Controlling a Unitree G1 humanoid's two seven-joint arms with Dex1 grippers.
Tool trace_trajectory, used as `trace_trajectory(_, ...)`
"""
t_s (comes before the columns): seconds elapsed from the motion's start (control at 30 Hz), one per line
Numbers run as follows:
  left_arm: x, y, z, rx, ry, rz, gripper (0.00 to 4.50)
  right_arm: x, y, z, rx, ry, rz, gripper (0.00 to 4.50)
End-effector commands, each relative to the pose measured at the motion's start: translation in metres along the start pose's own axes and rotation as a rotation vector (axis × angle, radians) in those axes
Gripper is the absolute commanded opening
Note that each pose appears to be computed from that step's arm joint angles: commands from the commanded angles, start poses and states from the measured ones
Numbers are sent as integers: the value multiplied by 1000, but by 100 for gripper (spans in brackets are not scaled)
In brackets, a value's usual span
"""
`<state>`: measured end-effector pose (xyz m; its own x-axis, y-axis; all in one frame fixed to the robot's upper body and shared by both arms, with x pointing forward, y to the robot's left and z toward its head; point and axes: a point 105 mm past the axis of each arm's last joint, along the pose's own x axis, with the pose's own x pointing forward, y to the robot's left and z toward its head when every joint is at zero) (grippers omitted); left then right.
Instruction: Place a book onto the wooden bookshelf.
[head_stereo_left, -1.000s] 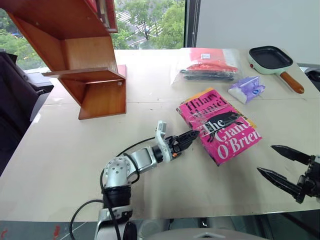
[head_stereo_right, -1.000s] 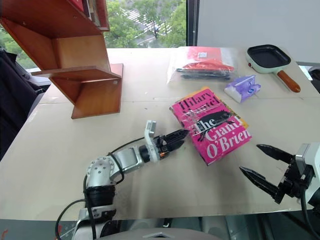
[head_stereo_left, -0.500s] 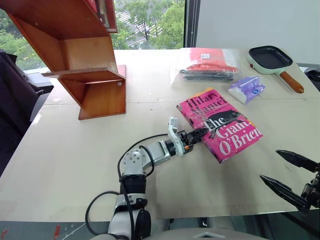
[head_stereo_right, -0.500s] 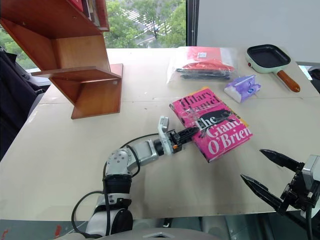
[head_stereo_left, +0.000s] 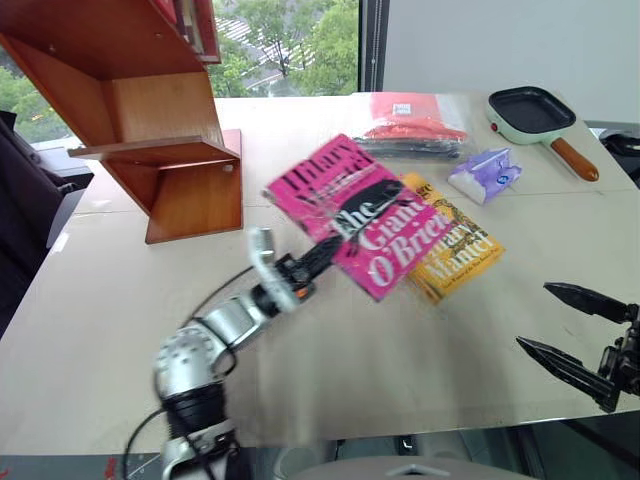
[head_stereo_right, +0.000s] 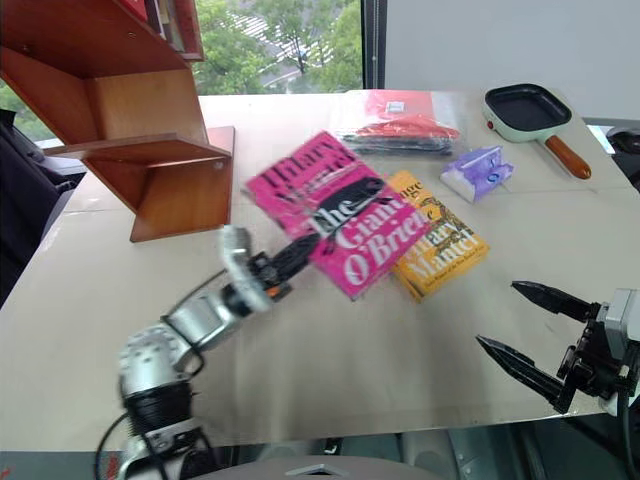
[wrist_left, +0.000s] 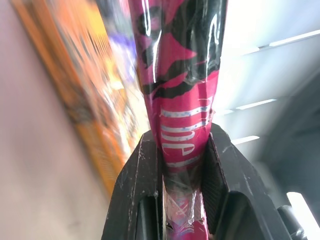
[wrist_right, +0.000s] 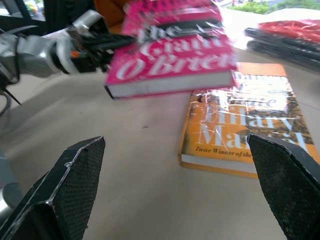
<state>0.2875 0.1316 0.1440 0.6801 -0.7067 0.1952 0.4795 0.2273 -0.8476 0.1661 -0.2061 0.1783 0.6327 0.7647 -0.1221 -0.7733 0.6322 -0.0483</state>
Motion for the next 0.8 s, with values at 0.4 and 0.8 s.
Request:
trace_trajectory(0.4,73,-84,36,1325,79,-96,43,27,-16,6,-41,-61,104,450)
trace_trajectory(0.8,63,-138,118,2663,-66,415,43,61,-33,44,27,-358,226,450)
